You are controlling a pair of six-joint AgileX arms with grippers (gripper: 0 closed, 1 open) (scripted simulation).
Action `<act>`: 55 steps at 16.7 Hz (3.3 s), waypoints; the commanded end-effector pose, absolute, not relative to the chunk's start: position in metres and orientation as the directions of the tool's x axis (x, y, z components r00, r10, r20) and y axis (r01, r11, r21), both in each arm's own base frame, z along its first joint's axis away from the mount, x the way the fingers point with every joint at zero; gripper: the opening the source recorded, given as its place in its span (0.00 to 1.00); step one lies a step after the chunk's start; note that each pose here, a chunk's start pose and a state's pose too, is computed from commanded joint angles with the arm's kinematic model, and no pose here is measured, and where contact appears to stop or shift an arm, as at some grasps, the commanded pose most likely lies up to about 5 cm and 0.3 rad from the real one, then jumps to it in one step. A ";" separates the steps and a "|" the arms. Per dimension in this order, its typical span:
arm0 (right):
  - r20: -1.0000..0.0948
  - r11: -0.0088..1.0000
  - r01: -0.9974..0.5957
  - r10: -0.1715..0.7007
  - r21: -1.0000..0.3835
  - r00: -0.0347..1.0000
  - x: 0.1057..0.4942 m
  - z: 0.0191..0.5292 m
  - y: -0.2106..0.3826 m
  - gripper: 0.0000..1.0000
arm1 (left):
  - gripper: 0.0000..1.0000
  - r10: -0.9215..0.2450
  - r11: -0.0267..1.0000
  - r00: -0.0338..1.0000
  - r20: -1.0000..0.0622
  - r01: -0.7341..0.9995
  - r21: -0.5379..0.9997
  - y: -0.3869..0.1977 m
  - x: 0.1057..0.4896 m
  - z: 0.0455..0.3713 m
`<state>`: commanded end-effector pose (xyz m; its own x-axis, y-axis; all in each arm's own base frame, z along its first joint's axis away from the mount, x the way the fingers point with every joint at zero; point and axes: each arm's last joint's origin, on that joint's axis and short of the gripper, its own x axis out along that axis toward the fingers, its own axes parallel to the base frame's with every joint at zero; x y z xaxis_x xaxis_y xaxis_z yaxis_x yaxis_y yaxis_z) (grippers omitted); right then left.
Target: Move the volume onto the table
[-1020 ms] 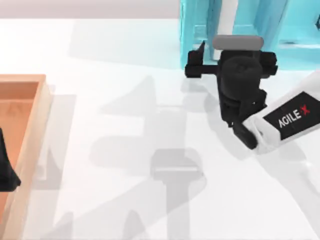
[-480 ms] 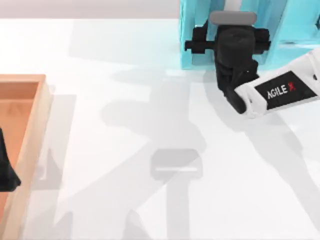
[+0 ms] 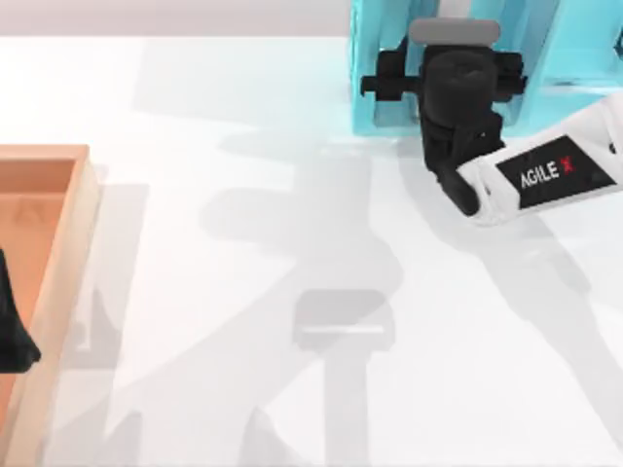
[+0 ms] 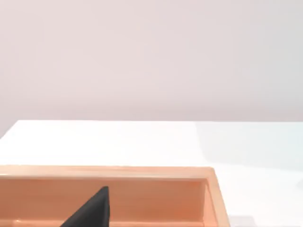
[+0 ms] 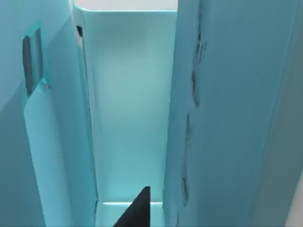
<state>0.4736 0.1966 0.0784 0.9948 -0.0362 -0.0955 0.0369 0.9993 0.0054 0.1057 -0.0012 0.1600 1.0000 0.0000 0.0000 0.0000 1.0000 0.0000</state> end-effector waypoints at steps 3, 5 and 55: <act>-0.096 0.999 0.037 -0.036 0.005 0.995 0.474 0.078 0.197 0.62 | 1.00 0.000 1.000 1.000 0.000 0.000 0.000 -0.001 0.106 0.160; -0.096 0.999 0.037 -0.036 0.005 0.995 0.474 0.078 0.197 0.47 | 1.00 0.000 1.000 1.000 0.000 0.000 0.000 -0.001 0.106 0.160; -0.190 0.831 -0.141 0.043 -0.538 0.981 0.244 0.222 0.286 0.00 | 1.00 0.000 1.000 1.000 0.000 0.000 0.000 -0.001 0.106 0.160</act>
<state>0.2439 0.2856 0.2216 0.9809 0.0434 -0.1896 -0.1408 0.8309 -0.5383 0.1057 -0.0012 0.1600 1.0000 0.0000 0.0000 0.0000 1.0000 0.0000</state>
